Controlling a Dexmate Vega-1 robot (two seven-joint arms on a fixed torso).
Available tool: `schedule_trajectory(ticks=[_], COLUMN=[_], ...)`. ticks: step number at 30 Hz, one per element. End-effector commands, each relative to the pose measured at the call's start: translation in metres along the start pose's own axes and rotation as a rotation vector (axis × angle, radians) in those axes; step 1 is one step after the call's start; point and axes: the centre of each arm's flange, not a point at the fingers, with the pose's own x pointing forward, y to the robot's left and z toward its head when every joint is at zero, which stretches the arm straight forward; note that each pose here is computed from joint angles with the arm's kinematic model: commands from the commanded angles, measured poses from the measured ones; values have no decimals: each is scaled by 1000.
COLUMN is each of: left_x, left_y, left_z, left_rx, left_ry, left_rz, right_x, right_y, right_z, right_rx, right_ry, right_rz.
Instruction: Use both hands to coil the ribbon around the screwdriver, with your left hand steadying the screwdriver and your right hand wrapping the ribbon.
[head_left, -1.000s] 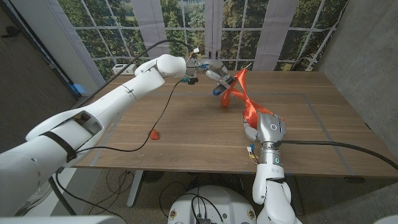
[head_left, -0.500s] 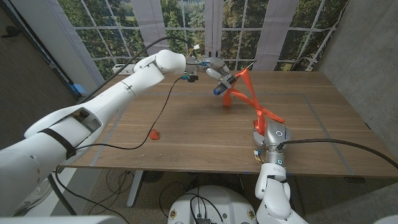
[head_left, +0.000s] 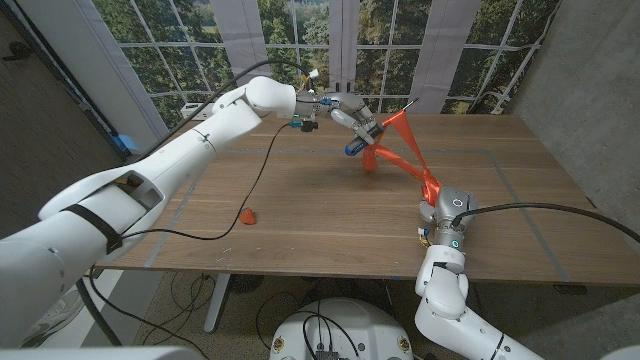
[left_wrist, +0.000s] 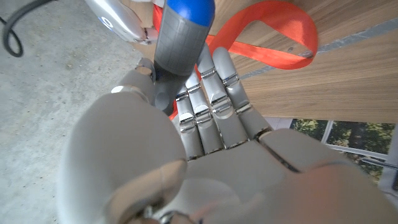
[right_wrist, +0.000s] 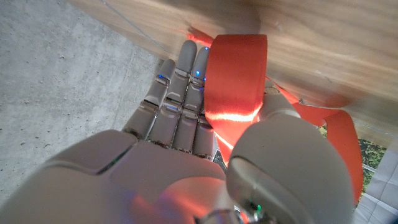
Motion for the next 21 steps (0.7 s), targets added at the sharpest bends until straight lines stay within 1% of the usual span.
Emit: schedule_trajectory(ticks=[1, 3, 4, 6, 8, 10, 12, 14, 21], left_x=[-5, -6, -6, -7, -7, -9, -10, -12, -16], left_y=[-9, -10, -11, -13, -15, -18, -20, -22, -30], left_z=[10, 12, 13, 14, 15, 15, 15, 15, 12], left_rx=[-51, -35, -33, -43, -29, -31, -28, -35, -56], left_ry=[-107, -99, -104, -109, -106, -104, -103, -103, -113], left_rz=[-84, -100, -107, -117, -135, -137, -157, -168, -196], right_x=[43, 51, 55, 64, 71, 79, 85, 91, 110], right_y=[-7, -9, -10, -15, -19, -25, -28, -33, -48], right_z=[15, 19, 21, 24, 27, 31, 34, 39, 59], right_rx=[-35, -48, -49, -60, -49, -68, -57, -74, -81], right_ry=[-38, -49, -50, -54, -61, -72, -84, -92, -154], right_rz=[-48, -59, -60, -83, -87, -103, -96, -111, -148])
